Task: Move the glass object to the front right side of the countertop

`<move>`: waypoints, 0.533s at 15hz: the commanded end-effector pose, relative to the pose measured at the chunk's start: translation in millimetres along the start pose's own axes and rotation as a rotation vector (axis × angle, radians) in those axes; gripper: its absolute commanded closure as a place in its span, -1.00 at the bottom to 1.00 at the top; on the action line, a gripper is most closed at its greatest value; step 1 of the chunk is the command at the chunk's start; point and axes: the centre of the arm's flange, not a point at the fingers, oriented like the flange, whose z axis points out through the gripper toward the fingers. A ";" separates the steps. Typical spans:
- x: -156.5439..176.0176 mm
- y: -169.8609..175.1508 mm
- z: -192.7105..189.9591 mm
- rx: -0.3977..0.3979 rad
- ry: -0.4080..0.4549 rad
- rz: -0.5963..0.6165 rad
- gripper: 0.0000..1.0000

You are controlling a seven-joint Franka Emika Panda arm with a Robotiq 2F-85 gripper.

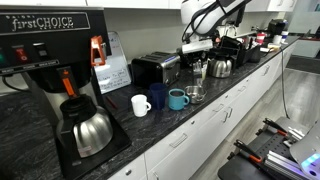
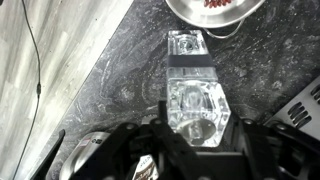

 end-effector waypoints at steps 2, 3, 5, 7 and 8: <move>1.4 -10.8 -1.1 0.036 0.015 -0.021 0.46; 0.7 -13.3 0.1 0.040 0.019 -0.027 0.46; -0.6 -17.2 3.5 0.042 0.025 -0.036 0.46; -0.7 -20.3 5.7 0.042 0.033 -0.043 0.46; -0.5 -21.5 6.6 0.043 0.037 -0.046 0.46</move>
